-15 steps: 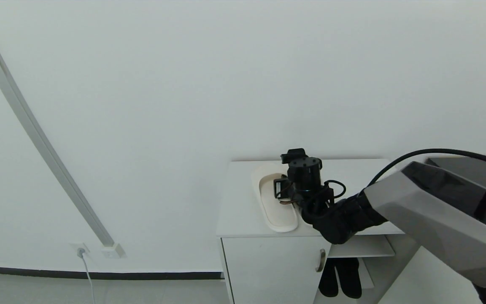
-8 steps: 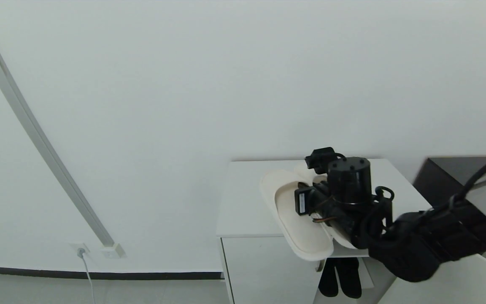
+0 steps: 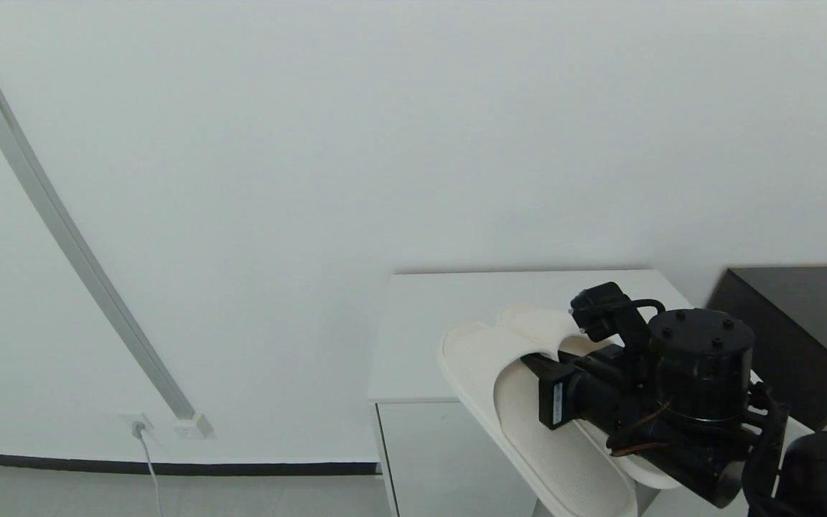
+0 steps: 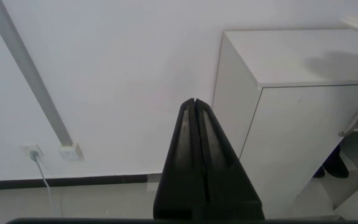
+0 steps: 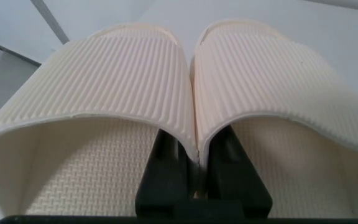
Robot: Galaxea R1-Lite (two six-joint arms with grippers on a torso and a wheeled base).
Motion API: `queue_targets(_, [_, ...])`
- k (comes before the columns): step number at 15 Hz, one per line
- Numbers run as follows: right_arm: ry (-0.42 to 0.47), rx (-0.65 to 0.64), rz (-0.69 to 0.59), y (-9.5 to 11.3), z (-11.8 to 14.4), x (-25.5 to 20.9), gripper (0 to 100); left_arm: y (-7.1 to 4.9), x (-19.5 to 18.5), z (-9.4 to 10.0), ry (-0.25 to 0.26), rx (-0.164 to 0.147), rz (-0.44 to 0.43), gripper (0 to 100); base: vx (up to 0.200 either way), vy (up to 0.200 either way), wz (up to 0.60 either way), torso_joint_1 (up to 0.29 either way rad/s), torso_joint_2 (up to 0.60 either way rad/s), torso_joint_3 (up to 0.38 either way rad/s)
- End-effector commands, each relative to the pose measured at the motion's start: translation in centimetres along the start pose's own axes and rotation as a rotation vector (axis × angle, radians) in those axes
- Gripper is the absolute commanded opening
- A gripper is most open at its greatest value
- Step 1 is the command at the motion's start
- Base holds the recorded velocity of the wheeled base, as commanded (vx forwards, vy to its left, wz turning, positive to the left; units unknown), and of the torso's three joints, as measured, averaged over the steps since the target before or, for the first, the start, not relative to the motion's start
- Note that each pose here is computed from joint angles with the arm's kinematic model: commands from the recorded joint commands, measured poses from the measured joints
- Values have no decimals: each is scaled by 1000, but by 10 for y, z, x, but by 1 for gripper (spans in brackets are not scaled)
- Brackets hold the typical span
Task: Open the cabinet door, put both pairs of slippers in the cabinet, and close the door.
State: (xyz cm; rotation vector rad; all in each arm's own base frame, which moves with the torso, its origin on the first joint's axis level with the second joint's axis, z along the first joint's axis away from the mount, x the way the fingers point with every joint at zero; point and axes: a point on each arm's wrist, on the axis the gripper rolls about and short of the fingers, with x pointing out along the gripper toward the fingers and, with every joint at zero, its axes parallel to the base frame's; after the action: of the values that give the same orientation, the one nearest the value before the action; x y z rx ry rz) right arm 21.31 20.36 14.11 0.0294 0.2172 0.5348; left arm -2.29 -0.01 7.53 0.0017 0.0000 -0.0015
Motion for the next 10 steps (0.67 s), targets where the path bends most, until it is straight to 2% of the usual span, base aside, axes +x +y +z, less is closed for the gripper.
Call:
queue_targets(1, [2, -4, 23, 6, -1, -3, 0, 0, 0, 0, 2, 0, 0, 0, 0, 0, 0, 0, 0, 0])
queue_targets(6, [23, -12, 32, 10, -7, -1, 0, 0, 0, 0, 2, 0, -2, 0, 0, 0, 0, 0, 0, 0])
queue_targets(10, [33, -20, 40, 13, -10, -3, 0, 0, 0, 0, 2, -2, -2, 0, -200, 0, 0, 13, 2, 1])
